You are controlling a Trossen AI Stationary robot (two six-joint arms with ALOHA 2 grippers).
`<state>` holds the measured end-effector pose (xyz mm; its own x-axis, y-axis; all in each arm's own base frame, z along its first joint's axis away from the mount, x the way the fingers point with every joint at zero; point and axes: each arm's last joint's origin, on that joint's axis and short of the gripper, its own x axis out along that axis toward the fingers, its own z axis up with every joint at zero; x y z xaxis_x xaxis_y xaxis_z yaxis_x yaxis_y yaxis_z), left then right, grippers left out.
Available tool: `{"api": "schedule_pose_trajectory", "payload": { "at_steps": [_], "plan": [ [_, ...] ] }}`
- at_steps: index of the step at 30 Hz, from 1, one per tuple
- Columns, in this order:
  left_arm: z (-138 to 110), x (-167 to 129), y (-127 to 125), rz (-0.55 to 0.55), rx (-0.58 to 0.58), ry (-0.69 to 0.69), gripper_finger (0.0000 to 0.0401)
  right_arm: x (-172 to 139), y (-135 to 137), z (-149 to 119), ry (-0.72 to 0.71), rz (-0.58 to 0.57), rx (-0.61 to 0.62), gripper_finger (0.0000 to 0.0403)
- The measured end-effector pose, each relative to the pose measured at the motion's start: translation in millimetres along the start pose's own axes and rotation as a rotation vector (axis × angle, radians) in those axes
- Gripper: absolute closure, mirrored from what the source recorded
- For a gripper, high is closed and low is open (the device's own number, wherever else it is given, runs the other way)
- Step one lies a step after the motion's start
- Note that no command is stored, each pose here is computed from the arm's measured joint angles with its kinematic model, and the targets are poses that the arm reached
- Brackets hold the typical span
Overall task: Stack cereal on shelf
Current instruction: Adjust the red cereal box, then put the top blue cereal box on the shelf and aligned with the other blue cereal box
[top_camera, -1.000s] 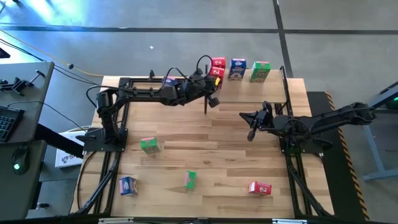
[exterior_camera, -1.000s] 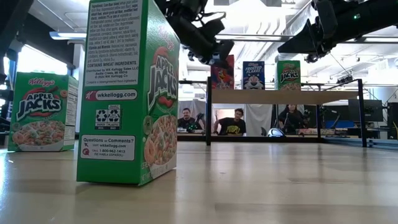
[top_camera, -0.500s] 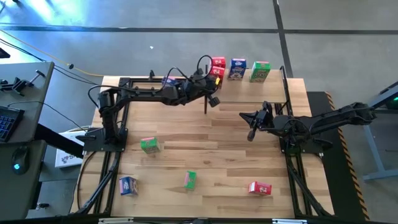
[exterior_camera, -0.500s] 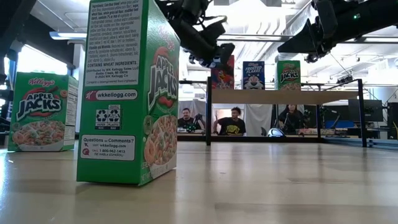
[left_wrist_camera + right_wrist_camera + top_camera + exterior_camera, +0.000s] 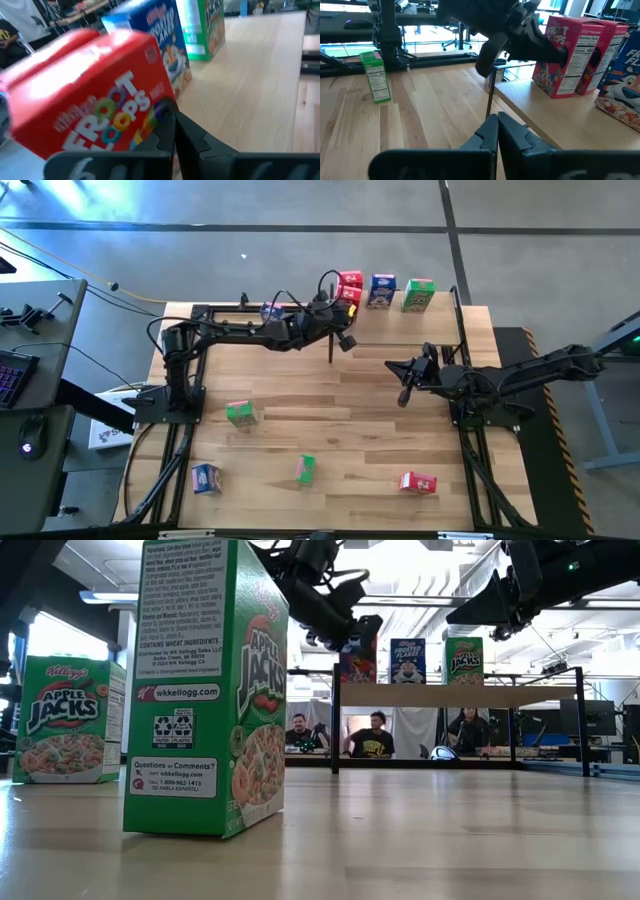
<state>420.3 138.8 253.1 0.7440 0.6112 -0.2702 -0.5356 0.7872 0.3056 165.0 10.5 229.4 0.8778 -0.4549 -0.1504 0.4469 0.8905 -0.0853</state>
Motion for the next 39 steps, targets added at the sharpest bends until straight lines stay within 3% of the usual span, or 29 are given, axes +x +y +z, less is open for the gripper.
{"api": "schedule_pose_trajectory", "payload": {
  "at_steps": [14, 22, 28, 34, 39],
  "plan": [
    [2.1, 2.3, 7.0, 0.021, -0.034, -0.03, 0.04, 0.0, 0.0, 0.0, 0.0, -0.001, 0.001, 0.0402],
    [6.9, -3.5, 0.6, -0.053, -0.03, -0.047, 0.04, 0.0, 0.0, 0.0, 0.0, 0.0, 0.014, 0.0402],
    [20.4, -44.3, -17.9, -0.234, 0.025, -0.044, 0.04, 0.0, -0.1, -2.5, 0.022, 0.0, 0.003, 0.0402],
    [1.5, -103.5, -32.8, -0.355, -0.005, -0.056, 0.04, 1.3, 0.9, -5.5, 0.045, 0.0, -0.01, 0.0402],
    [-19.6, -150.0, -35.1, -0.38, -0.084, -0.094, 0.0401, 10.3, 6.8, -9.7, 0.059, 0.0, -0.027, 0.0402]
  ]
}}
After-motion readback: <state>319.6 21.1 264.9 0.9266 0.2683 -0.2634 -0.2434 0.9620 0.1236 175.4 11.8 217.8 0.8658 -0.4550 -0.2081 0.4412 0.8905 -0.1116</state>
